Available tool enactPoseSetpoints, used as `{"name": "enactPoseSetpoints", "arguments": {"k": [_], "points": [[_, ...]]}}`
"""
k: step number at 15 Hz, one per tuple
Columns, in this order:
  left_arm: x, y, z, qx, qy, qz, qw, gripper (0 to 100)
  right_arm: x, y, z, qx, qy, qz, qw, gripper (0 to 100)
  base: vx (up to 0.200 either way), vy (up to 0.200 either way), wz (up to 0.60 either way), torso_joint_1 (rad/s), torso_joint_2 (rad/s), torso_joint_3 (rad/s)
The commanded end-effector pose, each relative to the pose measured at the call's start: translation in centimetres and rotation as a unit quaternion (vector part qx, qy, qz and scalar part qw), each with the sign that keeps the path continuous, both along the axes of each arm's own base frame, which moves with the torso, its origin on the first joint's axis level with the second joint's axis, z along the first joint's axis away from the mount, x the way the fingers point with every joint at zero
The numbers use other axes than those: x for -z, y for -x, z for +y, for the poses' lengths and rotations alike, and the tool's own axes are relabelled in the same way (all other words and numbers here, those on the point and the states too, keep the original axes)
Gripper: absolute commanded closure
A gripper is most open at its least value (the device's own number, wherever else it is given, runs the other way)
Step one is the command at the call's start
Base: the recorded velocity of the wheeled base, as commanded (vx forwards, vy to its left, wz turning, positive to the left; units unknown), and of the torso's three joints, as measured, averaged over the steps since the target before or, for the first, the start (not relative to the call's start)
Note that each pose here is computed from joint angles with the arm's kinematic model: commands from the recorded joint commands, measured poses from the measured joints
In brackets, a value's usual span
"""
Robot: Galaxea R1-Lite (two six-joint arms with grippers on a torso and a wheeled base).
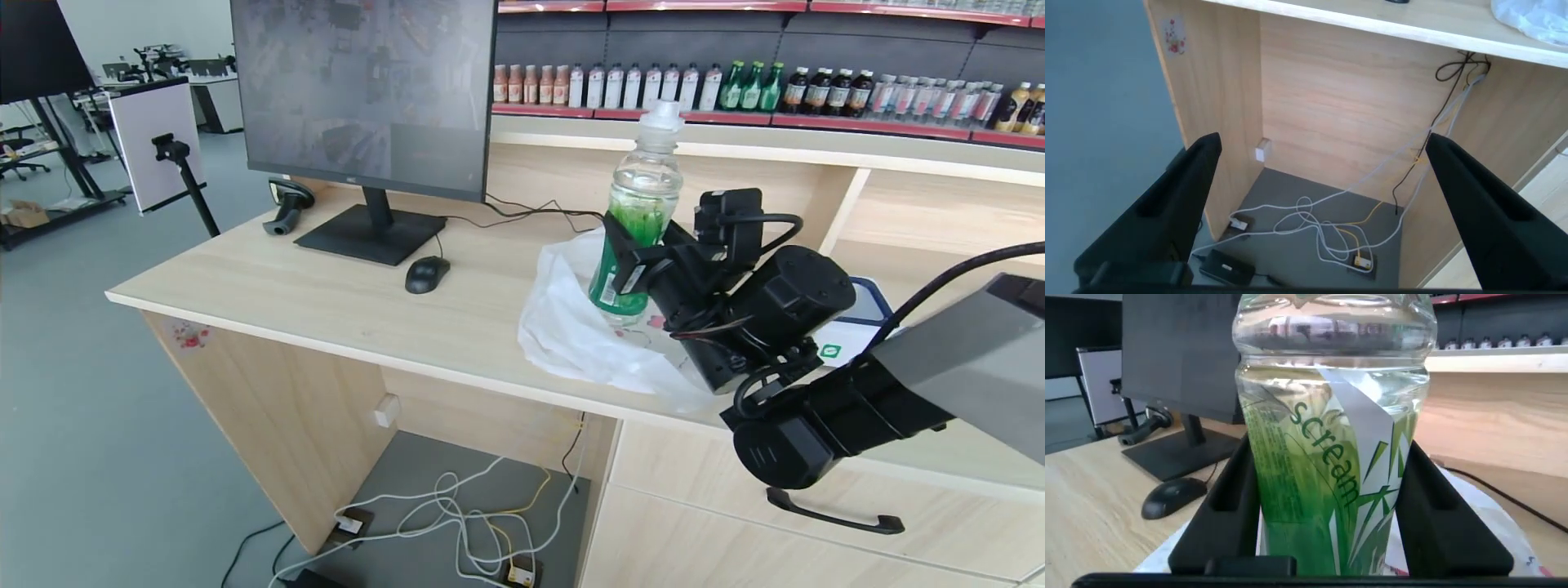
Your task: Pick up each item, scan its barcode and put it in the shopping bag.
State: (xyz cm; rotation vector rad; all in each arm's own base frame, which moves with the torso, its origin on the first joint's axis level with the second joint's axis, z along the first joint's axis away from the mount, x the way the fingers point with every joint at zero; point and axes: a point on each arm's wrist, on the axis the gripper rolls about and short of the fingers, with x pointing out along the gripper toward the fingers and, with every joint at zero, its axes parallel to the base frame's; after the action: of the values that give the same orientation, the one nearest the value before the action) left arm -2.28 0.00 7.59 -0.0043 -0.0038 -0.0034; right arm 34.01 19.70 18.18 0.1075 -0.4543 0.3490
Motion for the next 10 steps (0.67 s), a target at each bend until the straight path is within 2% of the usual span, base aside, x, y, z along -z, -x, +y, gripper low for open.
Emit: {"name": "enactPoseSetpoints", "arguments": {"k": [1, 10], "points": [[0.0, 0.0, 0.0, 0.0, 0.0, 0.0, 1.0, 0, 1.6, -0.9, 0.4, 0.0, 0.008, 0.014, 1.0, 100, 0.0, 0.0, 0.0, 0.0, 0.0, 0.0], [0.0, 0.0, 0.0, 0.0, 0.0, 0.0, 1.0, 0, 4.2, -1.7, 1.0, -0.003, 0.021, 0.044, 0.999, 100, 0.0, 0.0, 0.0, 0.0, 0.0, 0.0]]}}
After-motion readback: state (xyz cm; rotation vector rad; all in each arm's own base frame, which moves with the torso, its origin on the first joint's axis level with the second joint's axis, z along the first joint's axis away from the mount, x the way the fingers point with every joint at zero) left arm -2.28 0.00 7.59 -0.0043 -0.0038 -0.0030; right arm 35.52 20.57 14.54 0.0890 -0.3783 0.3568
